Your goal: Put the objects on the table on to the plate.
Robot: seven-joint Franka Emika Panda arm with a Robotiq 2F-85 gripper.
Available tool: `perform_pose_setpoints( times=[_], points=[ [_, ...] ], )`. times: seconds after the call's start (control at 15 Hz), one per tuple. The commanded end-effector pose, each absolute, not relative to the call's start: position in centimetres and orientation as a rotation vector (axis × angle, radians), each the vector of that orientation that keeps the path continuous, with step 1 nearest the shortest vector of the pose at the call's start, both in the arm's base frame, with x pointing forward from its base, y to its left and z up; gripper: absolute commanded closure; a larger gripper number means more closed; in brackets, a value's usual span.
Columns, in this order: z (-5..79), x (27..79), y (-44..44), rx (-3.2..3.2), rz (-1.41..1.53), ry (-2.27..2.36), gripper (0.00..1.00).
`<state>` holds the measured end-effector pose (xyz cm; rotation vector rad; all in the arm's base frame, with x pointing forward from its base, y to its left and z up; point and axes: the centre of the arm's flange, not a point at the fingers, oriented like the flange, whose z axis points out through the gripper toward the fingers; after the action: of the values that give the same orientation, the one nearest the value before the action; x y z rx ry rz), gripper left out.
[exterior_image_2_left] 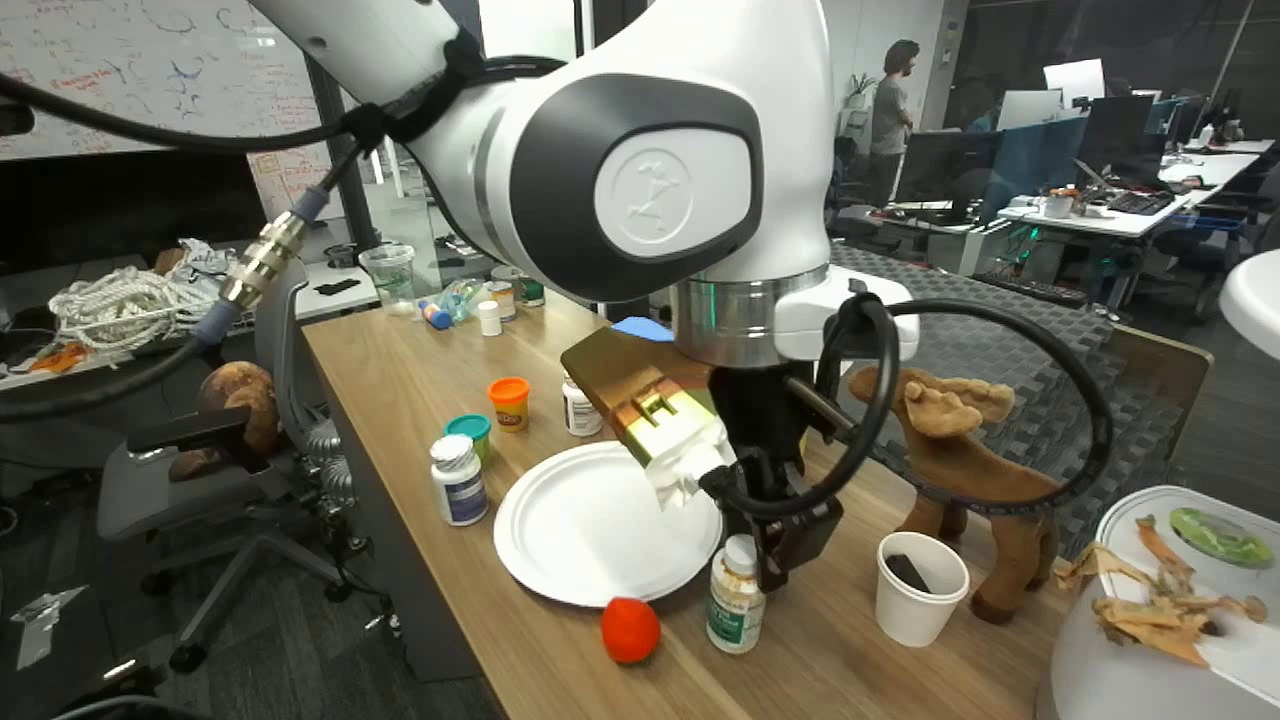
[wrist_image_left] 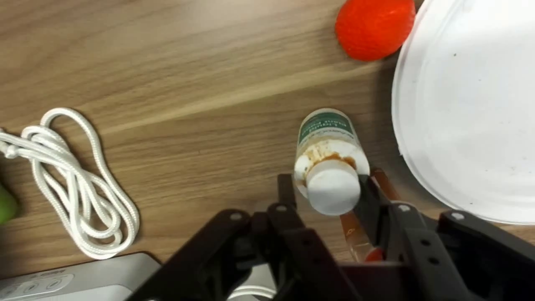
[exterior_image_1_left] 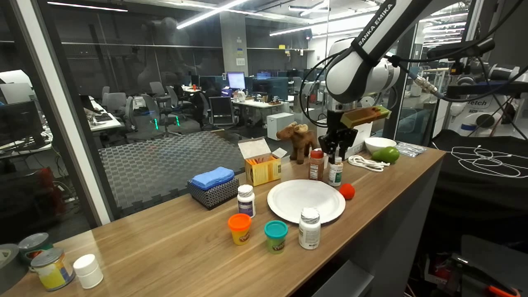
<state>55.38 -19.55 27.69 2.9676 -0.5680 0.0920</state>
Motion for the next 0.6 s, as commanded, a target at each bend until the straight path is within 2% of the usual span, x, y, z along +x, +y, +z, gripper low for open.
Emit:
perform_pose_setpoints(
  times=[0.0, 0.07, 0.13, 0.53],
  points=[
    [28.8, 55.1, -19.9, 2.957, 0.105, -0.585, 0.88],
    [28.8, 55.0, -19.8, 2.970, 0.095, -0.580, 0.91],
    [28.9, 54.9, -19.7, 2.971, 0.085, -0.575, 0.86],
    [33.3, 55.5, -18.2, 2.945, -0.029, -0.522, 0.89]
  ],
)
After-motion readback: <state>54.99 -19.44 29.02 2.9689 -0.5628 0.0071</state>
